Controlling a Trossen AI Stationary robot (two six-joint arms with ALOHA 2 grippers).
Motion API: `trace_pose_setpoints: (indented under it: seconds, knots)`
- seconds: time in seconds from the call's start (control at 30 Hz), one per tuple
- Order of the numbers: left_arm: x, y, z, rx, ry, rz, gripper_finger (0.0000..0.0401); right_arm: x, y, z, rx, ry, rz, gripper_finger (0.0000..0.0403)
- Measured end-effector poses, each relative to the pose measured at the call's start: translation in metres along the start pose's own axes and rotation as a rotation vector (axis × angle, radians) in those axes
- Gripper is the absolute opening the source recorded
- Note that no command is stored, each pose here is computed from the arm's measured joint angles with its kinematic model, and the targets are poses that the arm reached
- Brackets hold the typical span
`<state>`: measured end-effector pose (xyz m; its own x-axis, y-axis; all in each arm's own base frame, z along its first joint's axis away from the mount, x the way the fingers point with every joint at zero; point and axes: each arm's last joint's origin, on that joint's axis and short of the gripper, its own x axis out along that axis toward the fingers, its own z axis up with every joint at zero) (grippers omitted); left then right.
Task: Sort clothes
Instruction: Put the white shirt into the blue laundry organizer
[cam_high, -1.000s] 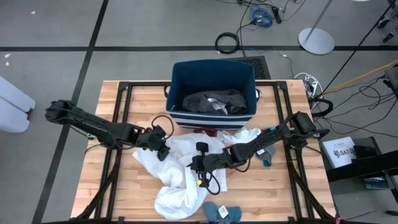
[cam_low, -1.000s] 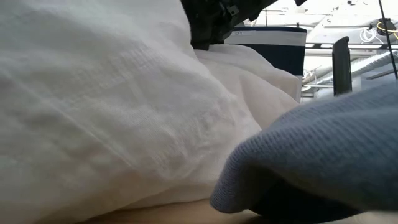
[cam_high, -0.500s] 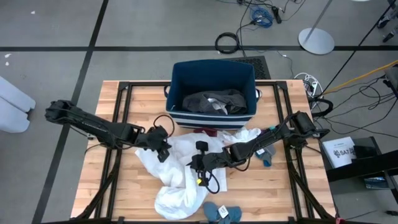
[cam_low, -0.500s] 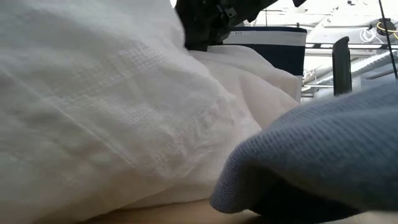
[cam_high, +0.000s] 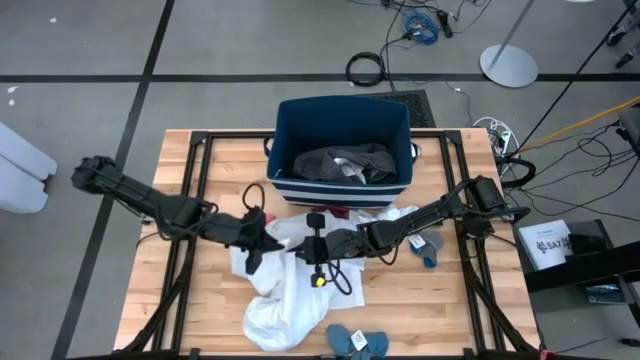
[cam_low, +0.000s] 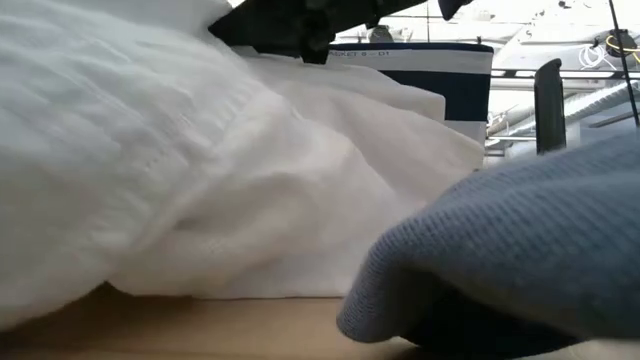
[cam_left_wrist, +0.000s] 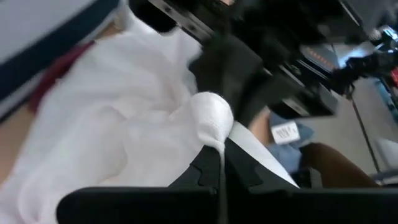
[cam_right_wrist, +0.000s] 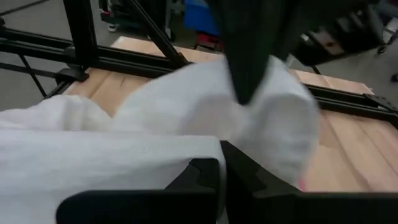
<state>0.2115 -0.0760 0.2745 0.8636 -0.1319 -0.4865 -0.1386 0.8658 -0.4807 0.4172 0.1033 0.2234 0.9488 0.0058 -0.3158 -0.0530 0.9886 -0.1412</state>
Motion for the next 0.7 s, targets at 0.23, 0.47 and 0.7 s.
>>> trace_pose_setpoints:
  seconds: [0.23,0.47,0.7]
  knots:
    - [-0.001,-0.006,-0.016,-0.008,0.063,0.038,0.0002,-0.002,0.003,0.000,-0.036,0.012,-0.086,0.0007]
    - [0.002,-0.008,-0.017,0.001,0.041,0.065,0.0002,-0.005,0.017,0.001,-0.147,0.009,-0.056,0.0085]
    - [0.025,-0.019,-0.017,0.011,0.037,-0.060,0.0001,-0.002,0.006,-0.001,-0.038,0.017,-0.081,0.0216]
